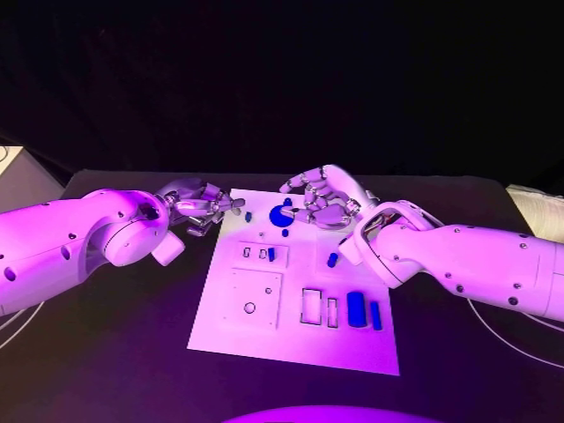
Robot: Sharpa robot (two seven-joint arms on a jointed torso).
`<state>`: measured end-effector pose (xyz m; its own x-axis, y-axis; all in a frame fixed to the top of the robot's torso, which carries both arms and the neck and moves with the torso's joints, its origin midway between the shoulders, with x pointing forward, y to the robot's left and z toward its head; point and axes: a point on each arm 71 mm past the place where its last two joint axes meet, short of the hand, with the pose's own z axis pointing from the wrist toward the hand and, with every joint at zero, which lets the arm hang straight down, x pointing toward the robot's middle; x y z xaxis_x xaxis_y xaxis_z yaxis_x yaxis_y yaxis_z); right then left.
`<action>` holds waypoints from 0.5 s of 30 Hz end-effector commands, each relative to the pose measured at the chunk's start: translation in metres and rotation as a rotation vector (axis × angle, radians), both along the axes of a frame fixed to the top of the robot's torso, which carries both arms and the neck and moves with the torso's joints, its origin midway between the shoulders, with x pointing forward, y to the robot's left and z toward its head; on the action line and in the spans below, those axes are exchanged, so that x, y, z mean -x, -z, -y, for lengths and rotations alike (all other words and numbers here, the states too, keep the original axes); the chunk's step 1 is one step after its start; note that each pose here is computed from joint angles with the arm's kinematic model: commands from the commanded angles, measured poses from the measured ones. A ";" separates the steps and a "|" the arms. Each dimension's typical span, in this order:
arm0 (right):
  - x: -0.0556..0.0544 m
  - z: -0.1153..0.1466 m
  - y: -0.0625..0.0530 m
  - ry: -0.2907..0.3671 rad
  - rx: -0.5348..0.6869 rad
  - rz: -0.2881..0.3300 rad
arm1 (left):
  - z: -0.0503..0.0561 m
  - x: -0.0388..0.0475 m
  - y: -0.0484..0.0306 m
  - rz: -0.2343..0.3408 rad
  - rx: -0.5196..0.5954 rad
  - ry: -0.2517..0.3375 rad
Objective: Assemble the parts on the task board
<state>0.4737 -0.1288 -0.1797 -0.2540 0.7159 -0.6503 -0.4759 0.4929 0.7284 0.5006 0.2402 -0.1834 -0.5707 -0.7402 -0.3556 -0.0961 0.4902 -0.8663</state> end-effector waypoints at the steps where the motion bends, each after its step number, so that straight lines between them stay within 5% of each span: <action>1: -0.010 0.014 -0.003 0.035 -0.174 -0.132 | 0.007 0.0033 0.0047 -0.135 -0.210 0.089; 9: -0.028 0.044 -0.013 0.140 -0.262 -0.202 | 0.031 -0.0018 -0.0092 -0.183 -0.419 0.160; 15: -0.035 0.058 -0.015 0.177 -0.282 -0.224 | 0.051 -0.0052 -0.0103 -0.186 -0.545 0.207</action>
